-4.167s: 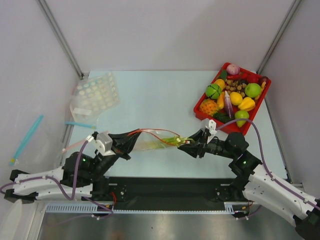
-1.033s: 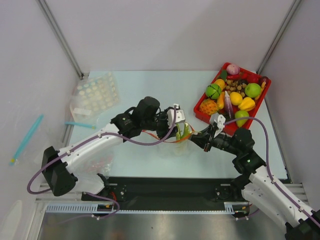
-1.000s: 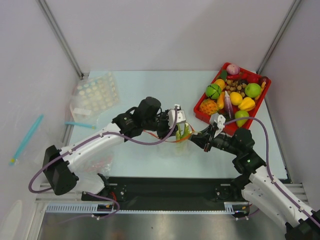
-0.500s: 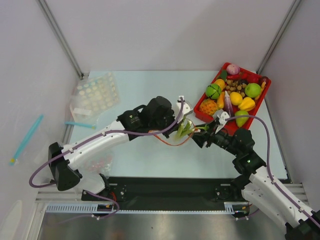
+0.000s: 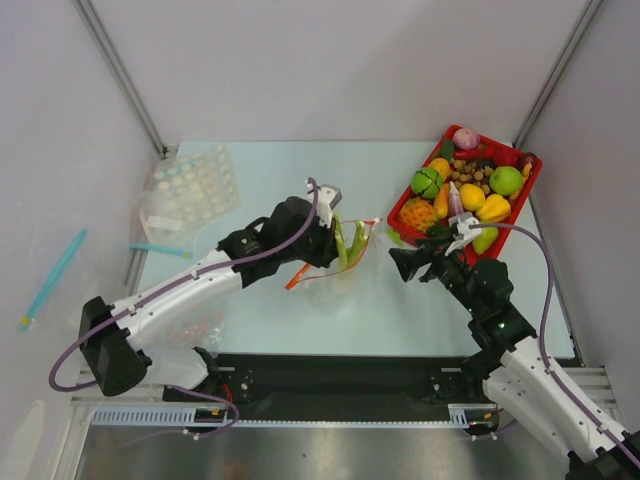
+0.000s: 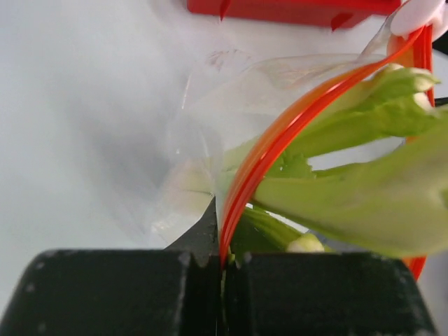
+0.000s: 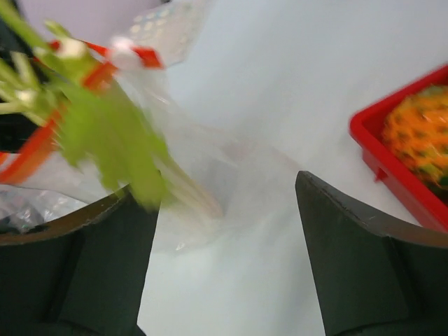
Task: Place the food in the zip-top bag and seal the zipper
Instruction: Pick up the zipper food storage bag at the center of the board, then pick up the fake vegetable from the bin.
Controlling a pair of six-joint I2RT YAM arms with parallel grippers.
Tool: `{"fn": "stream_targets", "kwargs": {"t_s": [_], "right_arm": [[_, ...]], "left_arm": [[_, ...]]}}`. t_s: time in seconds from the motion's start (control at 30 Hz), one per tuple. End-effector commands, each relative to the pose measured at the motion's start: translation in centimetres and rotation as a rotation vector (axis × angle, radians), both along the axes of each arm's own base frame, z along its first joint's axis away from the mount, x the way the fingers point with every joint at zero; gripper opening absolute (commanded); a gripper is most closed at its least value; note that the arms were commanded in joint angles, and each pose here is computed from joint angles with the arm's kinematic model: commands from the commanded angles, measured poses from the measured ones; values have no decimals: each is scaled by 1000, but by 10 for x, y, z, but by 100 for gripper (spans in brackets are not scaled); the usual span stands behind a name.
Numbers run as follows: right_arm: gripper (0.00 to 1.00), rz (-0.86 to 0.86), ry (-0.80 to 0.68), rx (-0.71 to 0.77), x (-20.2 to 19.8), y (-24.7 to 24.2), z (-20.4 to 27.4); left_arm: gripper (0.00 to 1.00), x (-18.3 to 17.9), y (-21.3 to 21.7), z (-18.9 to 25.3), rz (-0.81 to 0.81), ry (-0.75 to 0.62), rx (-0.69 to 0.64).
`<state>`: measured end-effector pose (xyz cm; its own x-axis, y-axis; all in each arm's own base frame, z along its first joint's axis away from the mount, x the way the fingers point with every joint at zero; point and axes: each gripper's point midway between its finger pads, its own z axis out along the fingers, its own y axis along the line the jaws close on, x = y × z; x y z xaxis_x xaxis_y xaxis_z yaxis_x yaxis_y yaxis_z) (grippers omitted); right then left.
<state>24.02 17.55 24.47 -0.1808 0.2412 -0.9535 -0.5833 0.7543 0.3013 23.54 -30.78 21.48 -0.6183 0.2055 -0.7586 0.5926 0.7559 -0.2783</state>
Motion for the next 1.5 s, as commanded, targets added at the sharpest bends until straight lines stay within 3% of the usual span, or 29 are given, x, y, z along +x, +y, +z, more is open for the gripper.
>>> {"fn": "stream_targets", "kwargs": {"t_s": [0.0, 0.1, 0.23, 0.33, 0.37, 0.47, 0.53, 0.6, 0.7, 0.83, 0.97, 1.33, 1.47], "right_arm": [[83, -238, 58, 44, 23, -37, 0], [82, -320, 108, 64, 31, -54, -8], [82, -500, 166, 92, 51, -87, -14], [93, -618, 218, 95, 71, -103, -10], [100, -656, 296, 42, 76, -106, -29], [100, -739, 330, 2, 98, -116, -27], [97, -759, 345, 4, 111, -119, -24], [82, -794, 367, -12, 129, -131, -33], [69, -845, 416, -48, 151, -160, -55], [70, -754, 489, -57, 169, -180, -77], [73, -785, 451, -113, 189, -194, -85], [74, -814, 659, -310, 243, -199, -123], [69, -798, 784, -396, 245, -189, -147]], "left_arm": [[2, 12, -10, 54, 79, -33, -265], [6, 14, -4, 57, 138, -13, -293], [3, 10, -1, 53, 150, 5, -306], [0, 12, 5, 51, 180, -10, -316], [0, 13, 7, 51, 191, -18, -319], [0, 17, 14, 52, 231, -49, -330], [0, 17, 16, 52, 241, -61, -343], [0, 19, 19, 50, 258, -68, -347], [1, 22, 23, 49, 286, -81, -343], [0, 23, 24, 46, 288, -79, -317], [0, 22, 22, 46, 271, -77, -309], [0, 16, 17, 47, 223, -71, -295], [0, 16, 17, 47, 222, -72, -290]]}}
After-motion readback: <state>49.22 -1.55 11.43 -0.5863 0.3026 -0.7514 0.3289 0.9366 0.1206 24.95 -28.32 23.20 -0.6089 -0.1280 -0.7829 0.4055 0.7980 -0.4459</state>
